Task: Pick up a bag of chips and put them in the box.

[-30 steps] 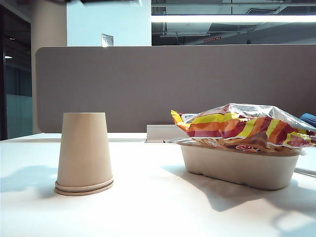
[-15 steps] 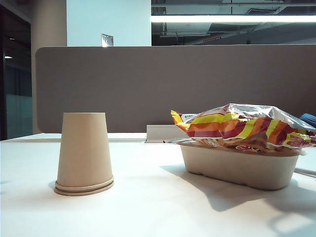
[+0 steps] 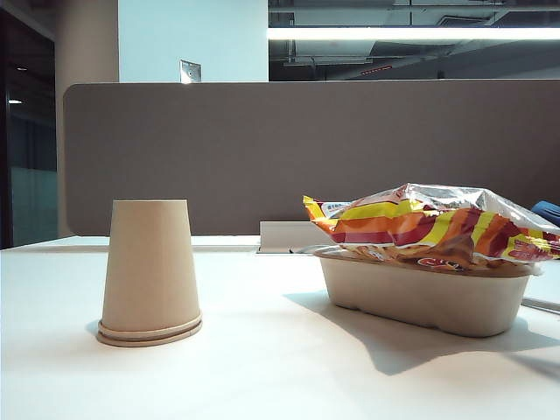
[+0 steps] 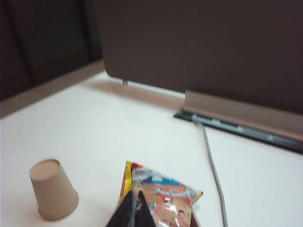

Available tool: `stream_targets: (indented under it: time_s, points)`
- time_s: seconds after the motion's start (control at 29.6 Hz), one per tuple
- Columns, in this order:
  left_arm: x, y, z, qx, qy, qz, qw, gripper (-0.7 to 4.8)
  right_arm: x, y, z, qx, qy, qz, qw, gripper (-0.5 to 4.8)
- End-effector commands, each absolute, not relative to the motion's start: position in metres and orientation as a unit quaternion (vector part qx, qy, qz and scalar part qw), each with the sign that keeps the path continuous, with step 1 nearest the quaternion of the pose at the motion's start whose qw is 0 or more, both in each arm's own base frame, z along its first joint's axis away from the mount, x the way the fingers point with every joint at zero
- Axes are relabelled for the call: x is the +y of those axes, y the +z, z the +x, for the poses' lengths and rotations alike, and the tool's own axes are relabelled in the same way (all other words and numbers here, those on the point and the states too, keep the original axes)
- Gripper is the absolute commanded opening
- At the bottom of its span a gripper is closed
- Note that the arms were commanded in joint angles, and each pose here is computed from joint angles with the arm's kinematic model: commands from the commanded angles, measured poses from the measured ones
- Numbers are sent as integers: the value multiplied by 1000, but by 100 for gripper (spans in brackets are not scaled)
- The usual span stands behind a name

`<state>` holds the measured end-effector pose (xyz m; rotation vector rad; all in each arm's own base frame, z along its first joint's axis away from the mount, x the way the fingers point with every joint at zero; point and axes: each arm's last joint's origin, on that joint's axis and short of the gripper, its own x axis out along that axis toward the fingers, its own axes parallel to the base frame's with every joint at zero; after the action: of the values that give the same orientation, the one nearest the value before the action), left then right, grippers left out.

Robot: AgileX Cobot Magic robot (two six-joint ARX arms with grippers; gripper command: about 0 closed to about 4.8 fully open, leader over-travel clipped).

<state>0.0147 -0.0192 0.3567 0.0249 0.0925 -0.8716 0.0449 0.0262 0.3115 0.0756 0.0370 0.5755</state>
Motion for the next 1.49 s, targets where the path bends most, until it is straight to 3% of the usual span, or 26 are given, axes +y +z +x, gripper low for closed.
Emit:
stream_targets:
  time_s: [0.03,0.24,0.34,0.37,0.61,1.05,1.49]
  points:
    - [-16,353,11,63,-424,2,904,174,22,316,34,-8,310,60,949,-1]
    - [-15,348,9,93,-423,-10,901,168,16,311,22,-3,315,86,945,-1]
    - [-13,346,7,95,-423,-9,901,62,16,308,17,5,337,86,938,-1]
    - [-12,346,5,93,-423,-10,901,51,16,307,16,7,346,85,934,-1]
    - [-5,343,-5,77,-425,-15,902,51,16,306,10,7,395,86,915,-1]
    - [16,332,-32,12,-427,-41,903,51,17,302,12,5,396,89,914,-1]
    - [-17,298,8,26,-455,-83,886,51,29,278,32,-2,422,97,901,-1]
